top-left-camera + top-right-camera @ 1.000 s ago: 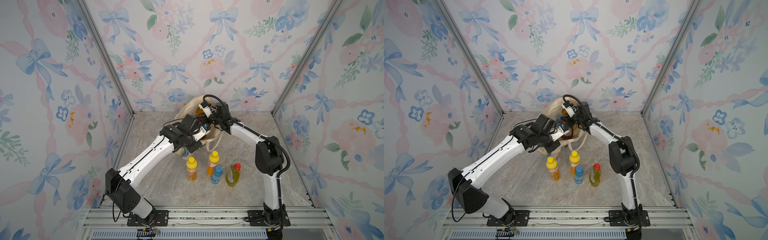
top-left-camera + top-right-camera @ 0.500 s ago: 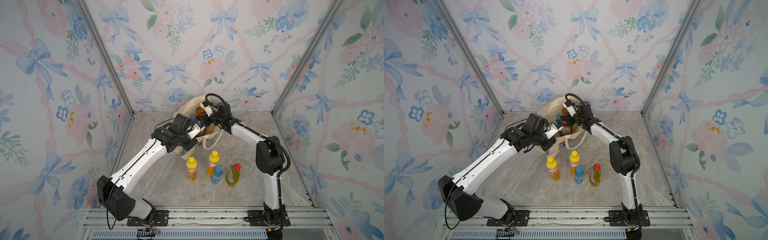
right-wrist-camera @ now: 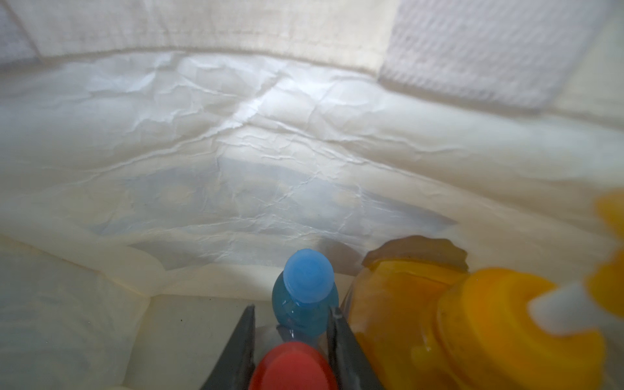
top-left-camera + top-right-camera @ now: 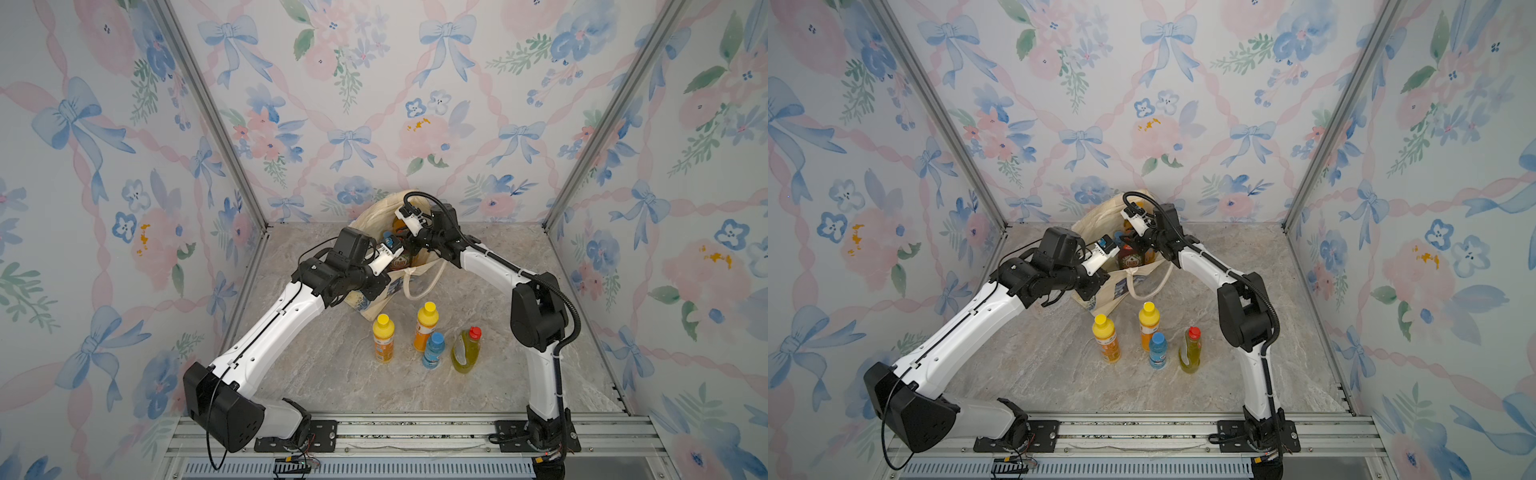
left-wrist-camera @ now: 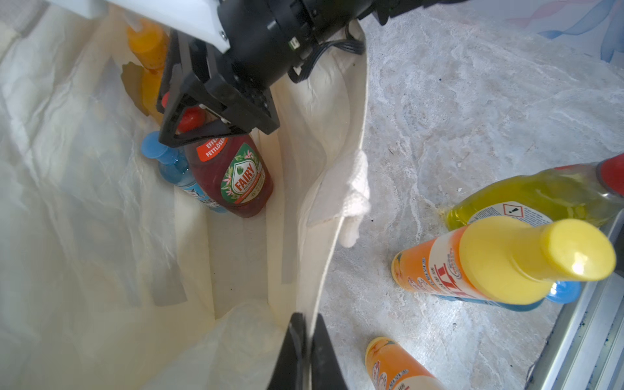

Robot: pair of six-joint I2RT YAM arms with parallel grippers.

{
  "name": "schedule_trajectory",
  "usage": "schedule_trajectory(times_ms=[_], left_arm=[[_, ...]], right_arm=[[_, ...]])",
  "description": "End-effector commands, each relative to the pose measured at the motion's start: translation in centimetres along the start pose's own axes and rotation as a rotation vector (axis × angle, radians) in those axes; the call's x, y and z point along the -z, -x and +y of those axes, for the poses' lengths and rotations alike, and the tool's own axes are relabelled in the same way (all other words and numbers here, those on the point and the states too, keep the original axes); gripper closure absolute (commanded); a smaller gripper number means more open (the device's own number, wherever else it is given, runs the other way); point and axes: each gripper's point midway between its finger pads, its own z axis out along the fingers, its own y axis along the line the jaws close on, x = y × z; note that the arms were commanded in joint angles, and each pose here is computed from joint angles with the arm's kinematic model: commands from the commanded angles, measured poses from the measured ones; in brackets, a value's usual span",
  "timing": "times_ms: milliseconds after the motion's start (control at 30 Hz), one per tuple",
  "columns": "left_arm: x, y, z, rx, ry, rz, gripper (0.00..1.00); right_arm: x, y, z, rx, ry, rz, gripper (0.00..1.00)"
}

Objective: Pack dish soap into the shopping bag
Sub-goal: Adjust the shopping bag at the center of the board.

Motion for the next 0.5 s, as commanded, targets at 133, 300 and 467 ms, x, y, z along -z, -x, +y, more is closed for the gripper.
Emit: schedule_trajectory(times_ms=[133,300,467], left_arm=[[2.3,2.9,-1.0,0.006,-0.054,-0.142,1.0],[2.0,2.5,-1.7,0.011,-0.09,-0.138,1.0],[1.8,2.1,-1.7,0.026,-0.097,-0.129,1.0]], right_arm=[[0.1,1.9,-1.1,0.057,-0.062,-0.059,1.0],[0.5,3.8,-1.2,0.062,-0.09,-0.136,1.0],[0.9,5.8,-1.0,0.065,-0.093,-0.216,1.0]])
